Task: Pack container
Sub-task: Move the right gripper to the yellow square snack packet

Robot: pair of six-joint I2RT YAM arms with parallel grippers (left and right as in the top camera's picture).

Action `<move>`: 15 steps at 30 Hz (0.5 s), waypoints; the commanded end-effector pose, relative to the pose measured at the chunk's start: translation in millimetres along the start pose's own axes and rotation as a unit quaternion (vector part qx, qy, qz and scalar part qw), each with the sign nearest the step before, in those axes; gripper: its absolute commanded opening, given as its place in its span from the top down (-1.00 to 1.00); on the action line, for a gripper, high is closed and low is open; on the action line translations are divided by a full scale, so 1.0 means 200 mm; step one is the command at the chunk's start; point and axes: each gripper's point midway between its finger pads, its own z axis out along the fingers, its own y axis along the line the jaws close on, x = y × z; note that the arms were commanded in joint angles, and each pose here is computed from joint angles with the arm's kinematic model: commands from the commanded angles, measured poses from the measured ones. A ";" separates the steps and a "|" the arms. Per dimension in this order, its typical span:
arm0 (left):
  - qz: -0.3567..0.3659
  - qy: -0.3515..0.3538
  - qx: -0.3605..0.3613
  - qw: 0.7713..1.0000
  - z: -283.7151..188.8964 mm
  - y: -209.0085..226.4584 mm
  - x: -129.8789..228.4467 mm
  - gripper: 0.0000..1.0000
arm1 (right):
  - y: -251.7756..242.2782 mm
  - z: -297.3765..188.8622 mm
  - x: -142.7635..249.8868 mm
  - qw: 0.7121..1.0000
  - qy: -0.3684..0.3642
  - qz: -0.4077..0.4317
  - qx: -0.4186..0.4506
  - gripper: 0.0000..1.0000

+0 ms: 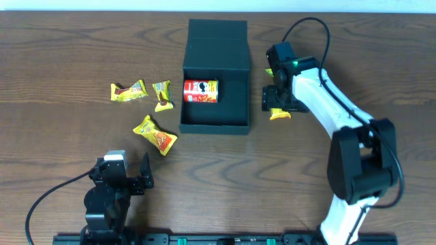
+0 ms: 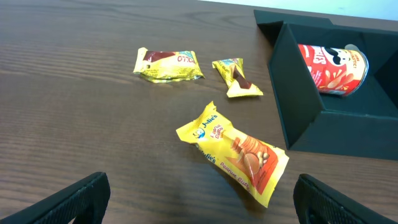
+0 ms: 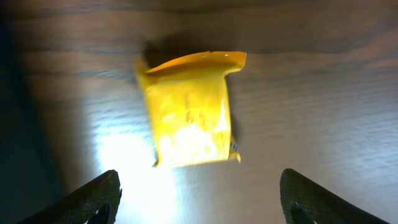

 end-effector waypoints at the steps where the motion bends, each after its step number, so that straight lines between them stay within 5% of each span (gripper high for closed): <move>1: -0.003 0.006 -0.003 1.000 0.01 0.01 0.03 -0.91 | -0.02 0.08 0.00 0.999 0.022 0.008 -0.024 -0.64; 15: -0.003 0.006 -0.003 1.000 0.01 0.01 0.03 -0.91 | 0.08 0.15 -0.01 0.994 0.020 -0.023 -0.107 -0.60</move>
